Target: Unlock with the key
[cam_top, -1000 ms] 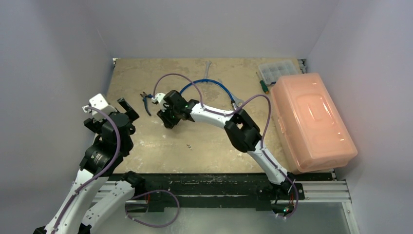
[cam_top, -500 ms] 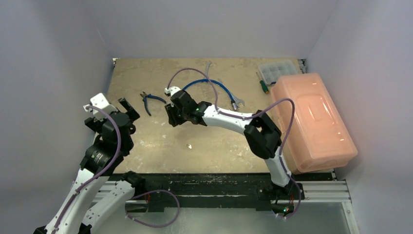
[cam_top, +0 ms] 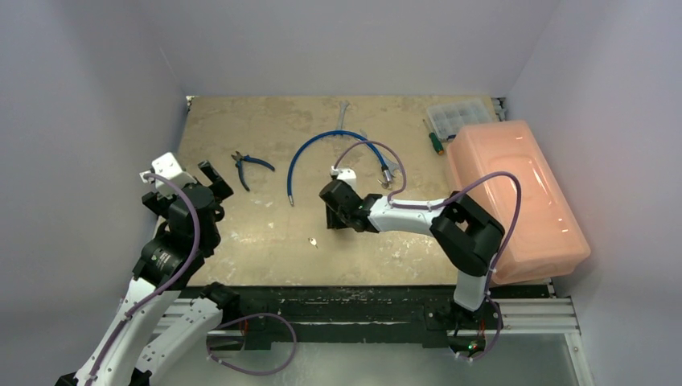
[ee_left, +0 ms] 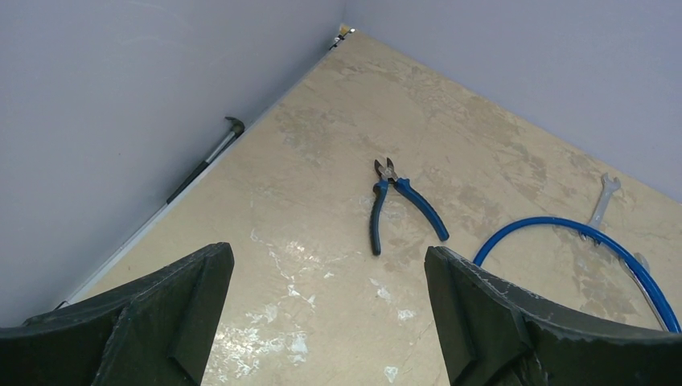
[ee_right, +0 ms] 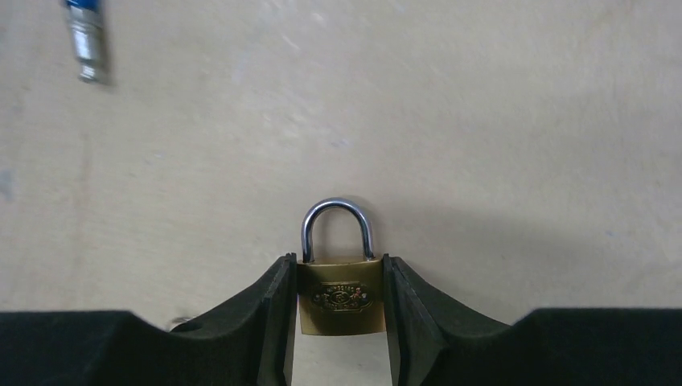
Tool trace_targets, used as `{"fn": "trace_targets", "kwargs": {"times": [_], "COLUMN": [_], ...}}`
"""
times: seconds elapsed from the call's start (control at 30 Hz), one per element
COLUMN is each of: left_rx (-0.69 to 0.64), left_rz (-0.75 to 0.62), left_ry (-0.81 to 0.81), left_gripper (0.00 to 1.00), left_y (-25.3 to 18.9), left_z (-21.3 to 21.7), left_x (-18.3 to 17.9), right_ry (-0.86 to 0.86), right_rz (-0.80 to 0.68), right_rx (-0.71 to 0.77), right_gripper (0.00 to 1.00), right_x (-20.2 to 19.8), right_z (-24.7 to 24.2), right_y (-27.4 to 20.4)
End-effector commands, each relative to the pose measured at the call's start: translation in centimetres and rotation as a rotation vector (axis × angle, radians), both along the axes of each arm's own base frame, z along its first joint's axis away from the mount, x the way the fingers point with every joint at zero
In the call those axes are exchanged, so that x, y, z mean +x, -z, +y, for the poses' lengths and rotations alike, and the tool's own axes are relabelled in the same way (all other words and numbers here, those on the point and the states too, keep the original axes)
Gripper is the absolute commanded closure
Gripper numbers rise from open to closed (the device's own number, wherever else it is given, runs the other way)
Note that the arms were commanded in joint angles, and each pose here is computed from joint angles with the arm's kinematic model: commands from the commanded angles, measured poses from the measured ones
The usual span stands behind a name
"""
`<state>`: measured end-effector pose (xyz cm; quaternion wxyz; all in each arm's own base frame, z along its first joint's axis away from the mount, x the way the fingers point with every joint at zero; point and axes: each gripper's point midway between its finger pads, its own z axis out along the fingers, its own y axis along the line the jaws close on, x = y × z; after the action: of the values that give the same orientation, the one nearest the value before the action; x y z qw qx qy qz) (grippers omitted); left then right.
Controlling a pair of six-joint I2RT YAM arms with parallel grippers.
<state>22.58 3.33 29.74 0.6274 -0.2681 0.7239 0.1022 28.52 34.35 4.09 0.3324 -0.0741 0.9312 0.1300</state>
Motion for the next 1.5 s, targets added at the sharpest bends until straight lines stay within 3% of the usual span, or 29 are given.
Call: {"fn": "trace_targets", "kwargs": {"times": [0.0,0.17,0.37,0.47,0.57,0.77,1.03,1.27,1.47], "left_rx": [0.005,0.008,0.01,0.011,0.01,0.011,0.02,0.021,0.025], "left_rz": [-0.014,-0.005,0.001,0.008,0.009,0.009,0.019,0.018,0.025], "left_ry": [0.026,0.041,0.055,0.075,0.085,0.109,0.161,0.171,0.18], "left_gripper": [0.04,0.05,0.06,0.07,0.08,0.08,0.09,0.1,0.12], "left_y": [-0.3,-0.2,0.0,0.1,0.1,0.1,0.4,0.5,0.6], "left_z": [-0.4,-0.7,-1.0,-1.3,-1.5,-1.9,-2.9,-2.9,-3.1], "left_x": [0.5,0.7,0.9,1.1,1.2,1.4,2.1,2.0,2.2], "right_ry": [0.164,0.199,0.201,0.188,0.157,0.045,-0.37,-0.57,-0.595], "right_rz": [-0.072,-0.068,-0.047,-0.045,-0.05,-0.099,-0.143,-0.099,-0.051], "right_rx": [0.116,0.089,0.083,0.09,0.102,0.131,0.2,0.145,0.043], "right_gripper": [0.73,0.68,0.33,0.23,0.2,0.18,0.24,0.33,0.4], "right_x": [1.2,1.0,0.5,0.3,0.2,-0.7,-5.4,-8.2,-7.5], "right_z": [-0.6,-1.5,-1.8,-1.8,-1.4,-0.8,2.5,6.0,7.6], "right_y": [-2.4,-1.6,-1.2,-1.5,-2.3,-5.6,-9.1,-8.1,-5.0]}}
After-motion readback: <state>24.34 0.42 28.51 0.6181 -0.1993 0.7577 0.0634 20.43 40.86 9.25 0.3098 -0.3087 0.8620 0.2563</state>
